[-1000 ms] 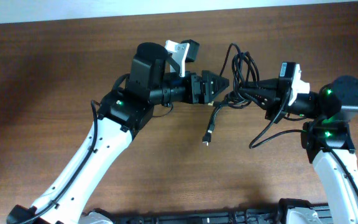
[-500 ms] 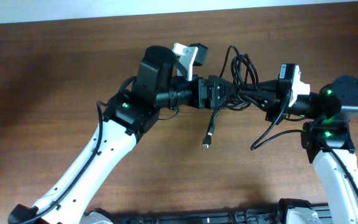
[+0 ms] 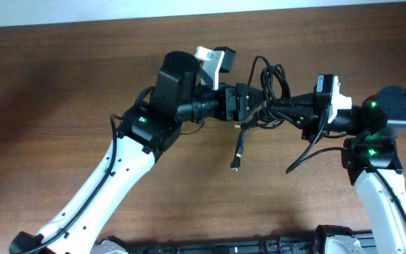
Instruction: Untangle cables
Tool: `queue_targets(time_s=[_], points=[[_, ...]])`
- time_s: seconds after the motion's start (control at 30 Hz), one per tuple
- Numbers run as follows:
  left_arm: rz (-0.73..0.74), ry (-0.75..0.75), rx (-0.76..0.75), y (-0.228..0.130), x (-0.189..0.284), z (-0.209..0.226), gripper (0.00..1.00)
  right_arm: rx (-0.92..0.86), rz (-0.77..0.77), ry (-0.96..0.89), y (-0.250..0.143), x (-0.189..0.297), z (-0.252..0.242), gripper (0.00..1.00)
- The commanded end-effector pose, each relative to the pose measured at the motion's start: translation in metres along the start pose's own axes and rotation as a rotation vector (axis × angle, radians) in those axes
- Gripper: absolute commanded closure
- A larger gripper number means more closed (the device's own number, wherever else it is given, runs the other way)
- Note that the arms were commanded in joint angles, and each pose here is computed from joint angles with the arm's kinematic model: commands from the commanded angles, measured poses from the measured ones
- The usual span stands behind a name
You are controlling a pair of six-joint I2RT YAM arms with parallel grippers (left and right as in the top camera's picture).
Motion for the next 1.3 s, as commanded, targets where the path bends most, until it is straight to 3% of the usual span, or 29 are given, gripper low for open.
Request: queue_targets(time_s=[0.0,0.3,0.87,1.27], points=[[0.008,-0.027,-0.042,-0.005,-0.001,-0.015,0.22,0.015,-0.008,0.020,0.006,0.001,0.003,0.96],[0.038,-0.093,-0.069,-0.011,-0.002,-0.030,0.27,0.015,-0.004,0.005,0.005,0.001,0.000,0.96],[0.052,-0.141,-0.092,-0.012,-0.003,-0.040,0.26,0.015,-0.006,0.012,0.005,0.001,0.001,0.96],[0.078,-0.098,-0.072,-0.019,-0.030,-0.022,0.28,0.015,-0.006,0.012,0.005,0.001,0.001,0.96]])
Point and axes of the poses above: each gripper's point midway between its finger pads, its own x axis back along the fingers, its own z axis along the line the jaws close on, y = z × x, the point moved 1 cm from there along x, back along the fingers, and after that the axes turned 14 degrees about x, right-handed, at the moved point
